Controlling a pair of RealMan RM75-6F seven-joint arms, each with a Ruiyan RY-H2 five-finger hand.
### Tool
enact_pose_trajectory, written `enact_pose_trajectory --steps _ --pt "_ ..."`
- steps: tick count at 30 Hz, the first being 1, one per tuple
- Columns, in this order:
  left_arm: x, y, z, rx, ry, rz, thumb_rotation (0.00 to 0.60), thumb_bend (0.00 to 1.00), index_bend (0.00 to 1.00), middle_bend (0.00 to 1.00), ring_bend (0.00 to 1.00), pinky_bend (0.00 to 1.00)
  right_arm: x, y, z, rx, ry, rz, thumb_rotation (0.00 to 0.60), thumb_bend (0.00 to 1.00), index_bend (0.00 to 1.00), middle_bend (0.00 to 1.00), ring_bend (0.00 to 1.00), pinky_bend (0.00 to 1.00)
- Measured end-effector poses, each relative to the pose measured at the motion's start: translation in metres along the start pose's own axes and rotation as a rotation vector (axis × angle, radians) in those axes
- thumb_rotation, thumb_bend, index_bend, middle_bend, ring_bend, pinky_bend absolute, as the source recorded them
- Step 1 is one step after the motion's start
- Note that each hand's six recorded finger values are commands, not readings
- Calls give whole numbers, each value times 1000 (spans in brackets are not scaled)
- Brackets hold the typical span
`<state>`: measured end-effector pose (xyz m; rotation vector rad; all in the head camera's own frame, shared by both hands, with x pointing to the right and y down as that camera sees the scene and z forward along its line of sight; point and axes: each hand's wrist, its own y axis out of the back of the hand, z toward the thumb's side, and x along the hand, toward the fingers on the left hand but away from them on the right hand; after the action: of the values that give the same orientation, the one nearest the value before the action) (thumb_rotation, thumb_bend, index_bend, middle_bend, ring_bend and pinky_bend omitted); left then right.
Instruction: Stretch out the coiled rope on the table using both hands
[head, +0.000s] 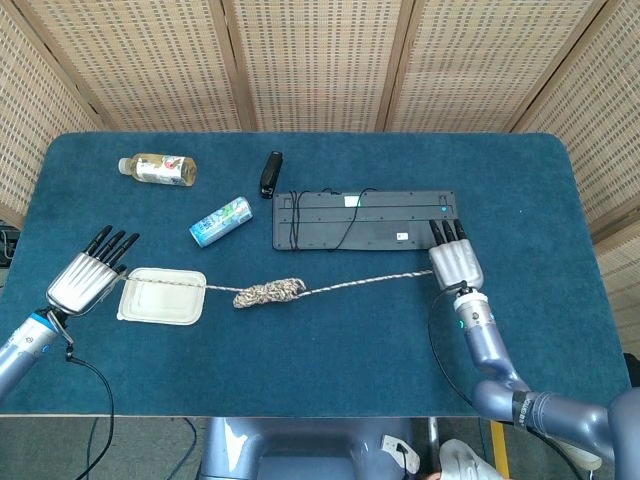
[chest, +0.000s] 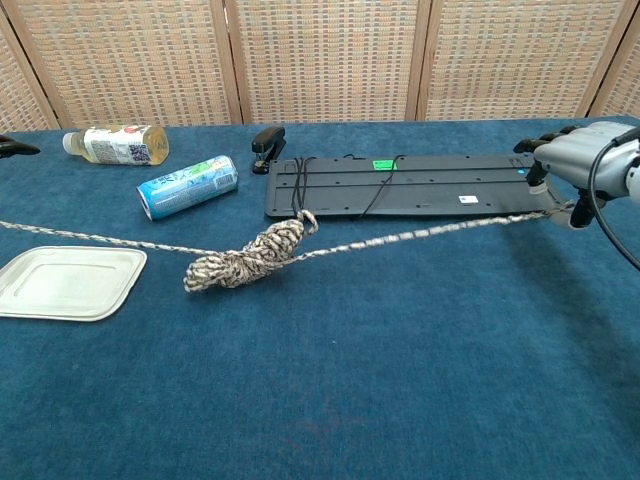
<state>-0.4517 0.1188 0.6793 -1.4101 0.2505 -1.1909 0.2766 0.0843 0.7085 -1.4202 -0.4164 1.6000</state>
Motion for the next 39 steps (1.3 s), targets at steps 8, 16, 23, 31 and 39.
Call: enact_pose_trajectory --steps 8,16,23,31,39 --pt "-3 -6 3 -19 6 5 600 604 839 0 0 0 1 -6 -2 -11 4 19 600 448 681 0 0 0" --pt "-4 -4 6 -24 0 23 600 232 329 0 0 0 4 -6 -3 -25 0 14 600 206 248 0 0 0" --pt "-9 -1 8 -80 12 38 600 0 0 0 0 0 11 -2 -3 -76 11 6 600 0 0 0 0 0" --pt "-27 23 1 -265 90 128 600 0 0 0 0 0 41 26 -17 -212 40 -118 600 0 0 0 0 0" --pt "-76 58 7 -536 268 201 600 0 0 0 0 0 102 35 -41 -339 71 -293 600 0 0 0 0 0"
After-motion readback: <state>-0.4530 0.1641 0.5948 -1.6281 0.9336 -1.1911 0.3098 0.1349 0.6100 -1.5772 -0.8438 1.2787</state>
